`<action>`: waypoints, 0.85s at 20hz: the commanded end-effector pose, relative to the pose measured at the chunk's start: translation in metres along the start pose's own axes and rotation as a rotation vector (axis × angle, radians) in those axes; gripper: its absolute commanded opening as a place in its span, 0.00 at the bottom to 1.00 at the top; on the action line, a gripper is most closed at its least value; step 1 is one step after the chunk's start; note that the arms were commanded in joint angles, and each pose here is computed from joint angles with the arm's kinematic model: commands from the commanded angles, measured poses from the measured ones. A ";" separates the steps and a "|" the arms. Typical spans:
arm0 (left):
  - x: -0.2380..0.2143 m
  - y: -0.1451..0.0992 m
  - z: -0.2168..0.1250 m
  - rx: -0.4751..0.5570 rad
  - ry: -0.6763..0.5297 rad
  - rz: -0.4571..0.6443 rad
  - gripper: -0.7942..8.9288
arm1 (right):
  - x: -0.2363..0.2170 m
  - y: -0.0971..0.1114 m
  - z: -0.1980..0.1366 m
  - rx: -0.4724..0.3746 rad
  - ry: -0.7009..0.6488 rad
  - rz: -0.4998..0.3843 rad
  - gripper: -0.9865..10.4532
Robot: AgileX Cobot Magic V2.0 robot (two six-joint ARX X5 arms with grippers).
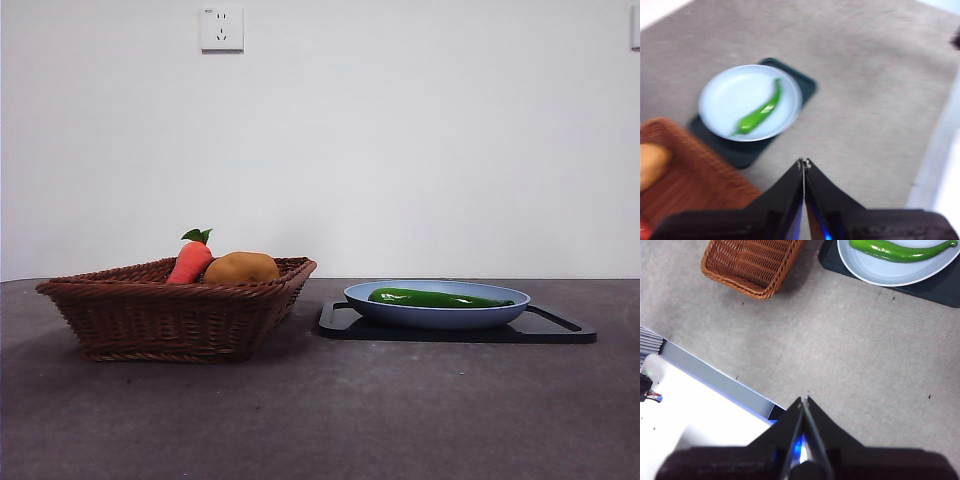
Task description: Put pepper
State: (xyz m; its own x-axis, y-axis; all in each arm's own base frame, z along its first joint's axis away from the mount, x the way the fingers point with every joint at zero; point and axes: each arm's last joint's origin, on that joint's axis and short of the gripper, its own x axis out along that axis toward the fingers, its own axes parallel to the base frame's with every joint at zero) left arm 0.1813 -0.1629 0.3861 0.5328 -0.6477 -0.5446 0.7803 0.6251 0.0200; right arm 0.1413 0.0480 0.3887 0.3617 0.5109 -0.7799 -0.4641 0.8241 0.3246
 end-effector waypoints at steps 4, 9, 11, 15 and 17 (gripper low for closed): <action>-0.052 0.042 0.021 -0.019 -0.328 0.265 0.09 | -0.003 0.001 0.002 -0.006 0.001 -0.001 0.10; -0.120 0.062 0.004 -0.035 -0.458 0.531 0.09 | -0.003 0.001 0.002 -0.007 0.001 0.000 0.10; -0.140 0.059 -0.015 -0.050 -0.486 0.629 0.09 | -0.003 0.001 0.002 -0.006 0.001 -0.001 0.10; -0.140 0.051 -0.074 -0.034 -0.588 0.794 0.09 | -0.003 0.001 0.002 -0.006 0.001 -0.001 0.10; -0.127 0.046 -0.111 -0.022 -0.627 0.839 0.09 | -0.003 0.001 0.002 -0.006 0.001 -0.001 0.10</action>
State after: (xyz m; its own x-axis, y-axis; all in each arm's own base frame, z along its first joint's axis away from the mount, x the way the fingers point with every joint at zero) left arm 0.1115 -0.0036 0.3694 0.9786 -0.1103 0.1734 0.0817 0.9830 0.1643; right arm 0.1413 0.0480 0.3887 0.3620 0.5109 -0.7797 -0.4643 0.8241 0.3245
